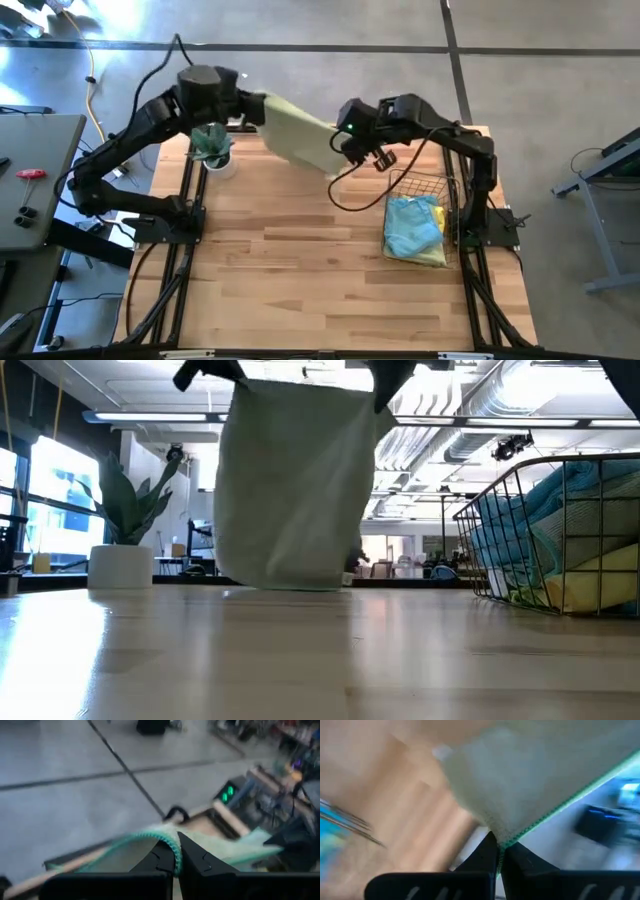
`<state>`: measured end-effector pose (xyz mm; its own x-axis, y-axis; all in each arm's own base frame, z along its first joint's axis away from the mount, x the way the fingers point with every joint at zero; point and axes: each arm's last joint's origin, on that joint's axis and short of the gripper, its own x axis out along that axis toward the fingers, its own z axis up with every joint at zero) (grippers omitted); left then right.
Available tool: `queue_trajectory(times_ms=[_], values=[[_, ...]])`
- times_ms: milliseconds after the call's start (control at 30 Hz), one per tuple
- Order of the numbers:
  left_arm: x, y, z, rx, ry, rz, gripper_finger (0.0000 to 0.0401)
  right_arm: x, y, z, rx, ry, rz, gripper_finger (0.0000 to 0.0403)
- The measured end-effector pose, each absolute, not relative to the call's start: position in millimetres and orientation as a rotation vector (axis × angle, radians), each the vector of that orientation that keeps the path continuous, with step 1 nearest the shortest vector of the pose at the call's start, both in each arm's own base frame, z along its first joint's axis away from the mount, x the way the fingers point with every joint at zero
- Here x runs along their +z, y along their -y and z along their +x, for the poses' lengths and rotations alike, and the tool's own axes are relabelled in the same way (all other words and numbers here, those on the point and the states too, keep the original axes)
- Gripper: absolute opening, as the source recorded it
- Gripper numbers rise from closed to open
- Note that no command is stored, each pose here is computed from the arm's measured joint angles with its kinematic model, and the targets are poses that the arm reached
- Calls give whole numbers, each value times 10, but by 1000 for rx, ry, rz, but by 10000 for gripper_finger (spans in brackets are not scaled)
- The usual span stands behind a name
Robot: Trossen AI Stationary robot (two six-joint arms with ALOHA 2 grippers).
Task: Fold microfiber towels
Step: Fold the green microfiber cloth
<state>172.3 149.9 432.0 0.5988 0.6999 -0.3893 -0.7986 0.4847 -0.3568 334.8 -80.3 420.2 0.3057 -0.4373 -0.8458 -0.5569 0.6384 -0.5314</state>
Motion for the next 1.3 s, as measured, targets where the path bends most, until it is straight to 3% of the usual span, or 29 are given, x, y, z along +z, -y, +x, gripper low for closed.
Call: queue_trajectory(times_ms=[200, 400, 567, 733, 1033, 1300], values=[[3874, -1227, 1804, 877, -582, -599, 0, 3982, 614, 3452, 281, -1228, -541, 0], [3178, -820, 1973, 813, -867, -657, 0, 3302, 347, 3576, 487, -1360, -324, 0], [2786, -616, 2094, 753, -876, -713, 0, 2642, 111, 3642, 649, -1368, -340, 0], [2520, -437, 2079, 726, -953, -786, 0, 2314, -68, 3666, 726, -1292, -240, 0], [2149, -87, 2056, 671, -1009, -914, 0, 2155, -427, 3730, 810, -1155, -206, 0], [2033, 128, 2023, 662, -1049, -935, 0, 2180, -643, 3786, 743, -1131, -95, 0]])
